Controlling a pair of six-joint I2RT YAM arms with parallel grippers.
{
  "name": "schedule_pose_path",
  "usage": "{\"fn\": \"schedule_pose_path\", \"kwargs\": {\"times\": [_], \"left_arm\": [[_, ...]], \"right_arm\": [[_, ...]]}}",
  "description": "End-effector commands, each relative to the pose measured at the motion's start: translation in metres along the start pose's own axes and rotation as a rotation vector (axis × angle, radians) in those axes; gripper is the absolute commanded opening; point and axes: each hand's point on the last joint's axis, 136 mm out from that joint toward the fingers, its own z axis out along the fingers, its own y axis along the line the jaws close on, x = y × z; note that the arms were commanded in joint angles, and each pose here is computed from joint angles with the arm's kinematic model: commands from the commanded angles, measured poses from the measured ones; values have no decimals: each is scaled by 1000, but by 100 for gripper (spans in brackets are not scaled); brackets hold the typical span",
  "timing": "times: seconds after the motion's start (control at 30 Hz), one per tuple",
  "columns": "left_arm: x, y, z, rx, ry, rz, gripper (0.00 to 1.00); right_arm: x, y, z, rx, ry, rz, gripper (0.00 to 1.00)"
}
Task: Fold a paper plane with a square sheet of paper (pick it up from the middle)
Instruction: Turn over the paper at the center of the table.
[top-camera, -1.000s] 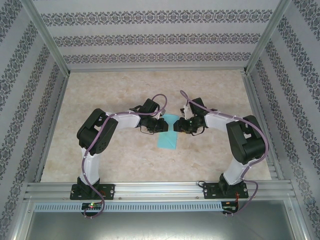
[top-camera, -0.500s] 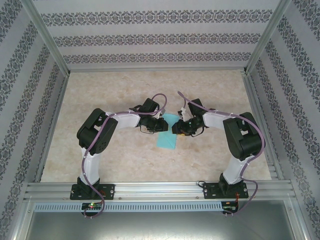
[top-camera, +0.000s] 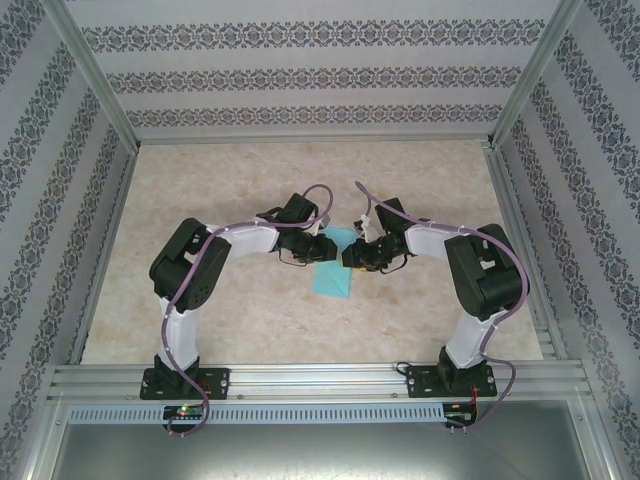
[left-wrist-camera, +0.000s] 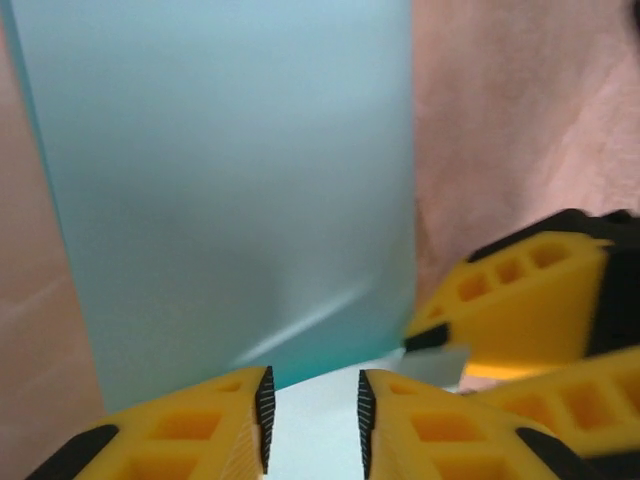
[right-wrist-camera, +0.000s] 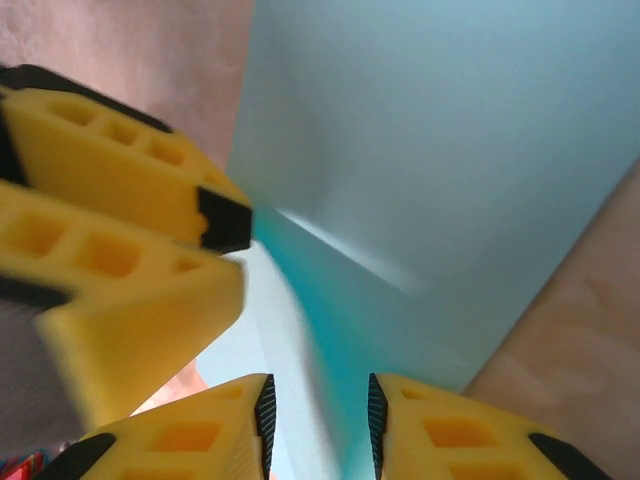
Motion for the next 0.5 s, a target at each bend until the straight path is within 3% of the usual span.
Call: {"fn": "schedule_pose_path", "kwargs": {"times": [0.0,0.27,0.47], "left_arm": [[-19,-26,-34,30,-63,51,36],[-17,-19,-65,-72,-108,95,47],[0,-11,-93,-114,-184,121,60]], "right_arm": [[6,9,10,-40,28,-15,31],[12,9,15,-47,38,-12,25],[12,20,12,-108,29,-3,11]]}}
